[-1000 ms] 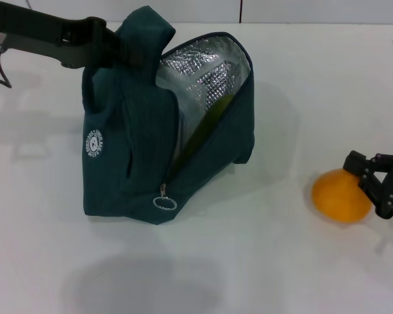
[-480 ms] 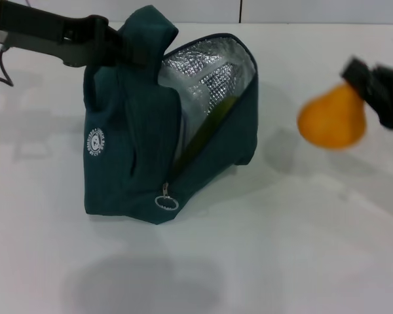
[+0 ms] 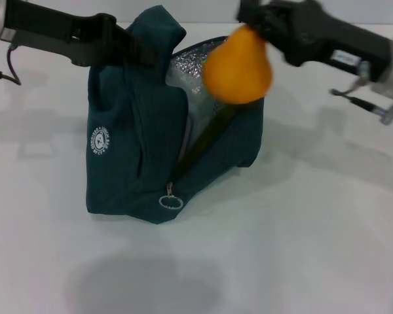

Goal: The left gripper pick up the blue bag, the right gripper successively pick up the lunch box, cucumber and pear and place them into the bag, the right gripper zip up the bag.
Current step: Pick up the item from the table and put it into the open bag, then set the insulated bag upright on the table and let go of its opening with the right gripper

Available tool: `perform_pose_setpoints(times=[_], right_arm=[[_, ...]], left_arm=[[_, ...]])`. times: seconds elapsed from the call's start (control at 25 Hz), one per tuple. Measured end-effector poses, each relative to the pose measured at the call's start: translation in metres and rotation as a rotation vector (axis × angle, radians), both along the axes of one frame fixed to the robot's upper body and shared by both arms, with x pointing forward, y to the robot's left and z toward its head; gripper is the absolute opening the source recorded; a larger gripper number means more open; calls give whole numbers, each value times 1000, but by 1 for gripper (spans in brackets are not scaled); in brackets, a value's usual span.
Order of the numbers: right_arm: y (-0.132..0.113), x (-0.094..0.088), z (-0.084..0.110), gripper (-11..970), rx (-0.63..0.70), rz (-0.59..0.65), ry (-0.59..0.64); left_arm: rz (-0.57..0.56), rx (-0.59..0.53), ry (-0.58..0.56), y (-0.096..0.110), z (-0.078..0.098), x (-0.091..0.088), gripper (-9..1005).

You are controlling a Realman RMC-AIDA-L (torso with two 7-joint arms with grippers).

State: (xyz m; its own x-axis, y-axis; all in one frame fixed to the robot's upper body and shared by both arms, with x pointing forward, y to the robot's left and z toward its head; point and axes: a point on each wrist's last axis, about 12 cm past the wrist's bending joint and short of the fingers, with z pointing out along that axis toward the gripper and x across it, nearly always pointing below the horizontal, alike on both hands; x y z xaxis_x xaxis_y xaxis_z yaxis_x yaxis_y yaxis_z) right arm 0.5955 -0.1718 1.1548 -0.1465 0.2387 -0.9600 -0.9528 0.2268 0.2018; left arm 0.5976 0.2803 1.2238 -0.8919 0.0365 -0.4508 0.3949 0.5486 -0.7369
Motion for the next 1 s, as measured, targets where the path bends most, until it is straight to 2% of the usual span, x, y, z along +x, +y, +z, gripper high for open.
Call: perform_pose_setpoints(times=[0.16, 0.4, 0.6, 1.0], right_arm=[[28, 4, -1, 77, -59, 39, 22], [52, -2, -12, 90, -138, 76, 55], [58, -3, -16, 101, -161, 69, 68], [48, -9, -21, 123, -106, 32, 102]], left_arm=[[-2, 1, -4, 0, 0, 0, 41], [-4, 1, -8, 0, 0, 0, 41], [-3, 1, -9, 0, 0, 0, 41], [-3, 1, -10, 0, 0, 0, 41]])
